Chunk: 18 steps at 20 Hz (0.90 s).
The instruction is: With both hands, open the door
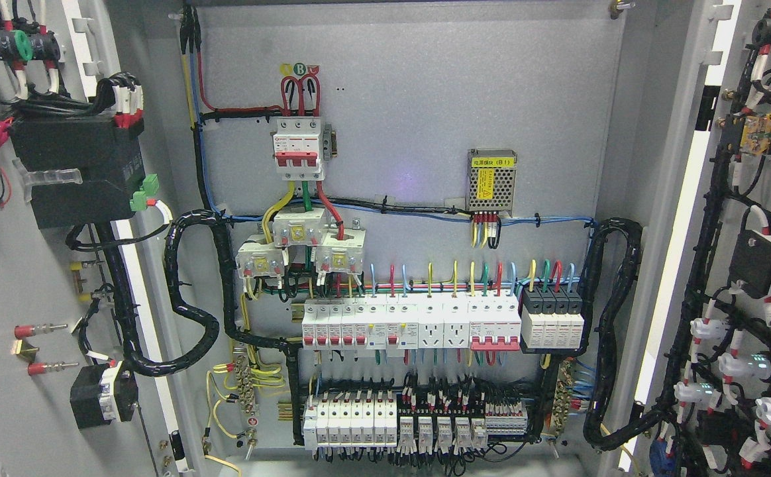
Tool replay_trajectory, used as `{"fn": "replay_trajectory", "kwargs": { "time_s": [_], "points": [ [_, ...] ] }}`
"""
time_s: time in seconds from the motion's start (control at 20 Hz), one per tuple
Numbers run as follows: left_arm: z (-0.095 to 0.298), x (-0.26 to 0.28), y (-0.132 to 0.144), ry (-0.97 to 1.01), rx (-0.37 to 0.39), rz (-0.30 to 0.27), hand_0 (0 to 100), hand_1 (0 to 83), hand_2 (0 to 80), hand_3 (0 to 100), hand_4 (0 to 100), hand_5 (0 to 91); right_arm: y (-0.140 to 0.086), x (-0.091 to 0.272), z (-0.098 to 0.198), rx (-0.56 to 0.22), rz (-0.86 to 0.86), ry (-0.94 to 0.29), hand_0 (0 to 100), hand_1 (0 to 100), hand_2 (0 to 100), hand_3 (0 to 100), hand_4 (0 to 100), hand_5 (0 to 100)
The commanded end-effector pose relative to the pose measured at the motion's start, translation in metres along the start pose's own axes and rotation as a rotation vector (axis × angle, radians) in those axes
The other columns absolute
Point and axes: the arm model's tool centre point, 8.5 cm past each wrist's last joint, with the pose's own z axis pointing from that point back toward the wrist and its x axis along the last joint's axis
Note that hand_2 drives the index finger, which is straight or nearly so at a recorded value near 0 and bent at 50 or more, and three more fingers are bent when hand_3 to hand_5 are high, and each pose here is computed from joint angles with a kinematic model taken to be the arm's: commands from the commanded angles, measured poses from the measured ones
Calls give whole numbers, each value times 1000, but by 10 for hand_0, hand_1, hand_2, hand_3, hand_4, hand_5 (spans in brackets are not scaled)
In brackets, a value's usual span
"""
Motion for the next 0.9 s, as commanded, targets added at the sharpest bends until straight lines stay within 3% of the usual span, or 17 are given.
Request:
{"fn": "replay_trajectory", "kwargs": {
  "time_s": [0.0,0.5,0.7,0.85],
  "points": [
    [-3,24,-1,-40,-5,-13,0,0,0,0,42,0,2,15,28,-32,34,-28,0,0,0,0,0,0],
    [-6,45,-5,-99,-16,-48,0,0,0,0,42,0,20,18,76,-43,100,-10,0,0,0,0,0,0],
    [-7,53,-12,-137,-38,-108,0,0,0,0,42,0,23,22,91,-60,114,-9,0,0,0,0,0,0],
    [-5,60,-23,-199,-75,-184,0,0,0,0,42,0,18,24,104,-112,116,-3,0,0,0,0,0,0]
  ]
}}
